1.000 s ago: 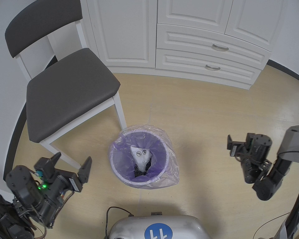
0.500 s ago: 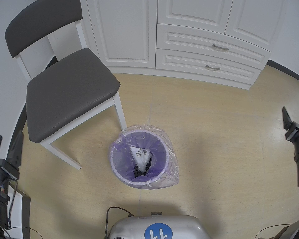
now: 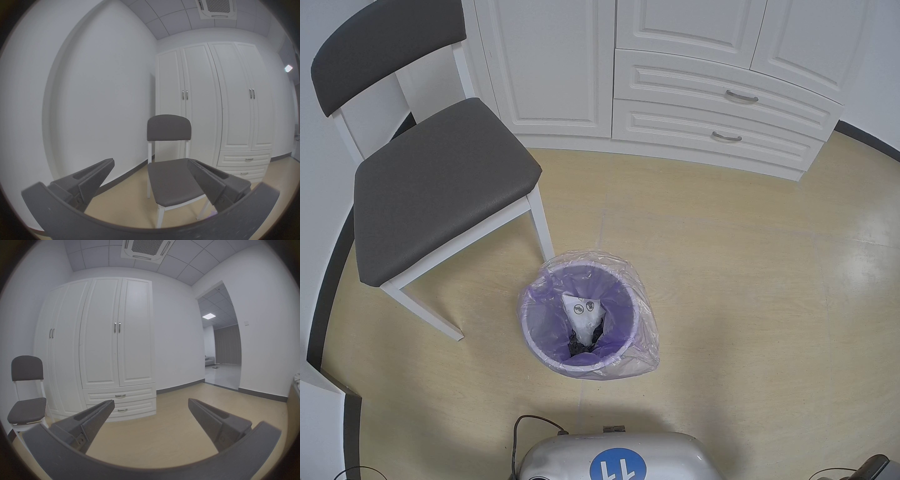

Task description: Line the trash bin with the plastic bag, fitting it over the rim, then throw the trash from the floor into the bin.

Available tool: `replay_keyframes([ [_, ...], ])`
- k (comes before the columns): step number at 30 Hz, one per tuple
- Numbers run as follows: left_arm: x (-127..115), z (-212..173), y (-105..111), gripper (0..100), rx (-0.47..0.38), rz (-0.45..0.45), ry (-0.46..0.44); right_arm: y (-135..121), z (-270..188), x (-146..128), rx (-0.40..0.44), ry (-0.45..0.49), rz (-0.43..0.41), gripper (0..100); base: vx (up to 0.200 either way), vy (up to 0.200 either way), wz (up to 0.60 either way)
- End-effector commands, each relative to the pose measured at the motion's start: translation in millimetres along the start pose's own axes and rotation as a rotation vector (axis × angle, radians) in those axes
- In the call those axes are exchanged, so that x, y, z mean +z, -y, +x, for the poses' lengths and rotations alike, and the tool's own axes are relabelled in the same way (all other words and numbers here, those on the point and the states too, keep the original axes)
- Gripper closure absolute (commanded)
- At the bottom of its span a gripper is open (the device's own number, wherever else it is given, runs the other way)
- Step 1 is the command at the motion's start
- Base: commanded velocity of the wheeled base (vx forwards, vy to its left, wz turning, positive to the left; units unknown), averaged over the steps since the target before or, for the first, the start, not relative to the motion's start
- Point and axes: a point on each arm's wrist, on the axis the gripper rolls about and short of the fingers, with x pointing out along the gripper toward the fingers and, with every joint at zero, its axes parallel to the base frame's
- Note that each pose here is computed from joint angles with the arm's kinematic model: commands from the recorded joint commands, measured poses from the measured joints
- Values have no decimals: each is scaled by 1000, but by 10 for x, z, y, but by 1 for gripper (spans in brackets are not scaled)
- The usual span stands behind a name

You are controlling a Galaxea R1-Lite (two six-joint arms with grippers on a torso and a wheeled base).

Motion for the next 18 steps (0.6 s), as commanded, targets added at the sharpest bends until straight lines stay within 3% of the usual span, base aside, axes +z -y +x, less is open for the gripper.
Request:
replay_keyframes([
  [1,97,-409,-215,0,105,-29,119,397,-659,-92,-164,115,128,0,0,0,0],
  [3,-15,-410,-213,0,105,-15,95,416,-718,-200,-157,57,83,0,0,0,0],
  [8,-291,-439,-222,0,107,1,66,420,-717,-251,-168,15,79,0,0,0,0],
  [12,-336,-483,-220,0,140,36,51,420,-717,-289,-161,-18,61,0,0,0,0],
  [18,-458,-566,-234,0,101,74,-9,410,-716,-290,-115,-23,62,0,0,0,0],
])
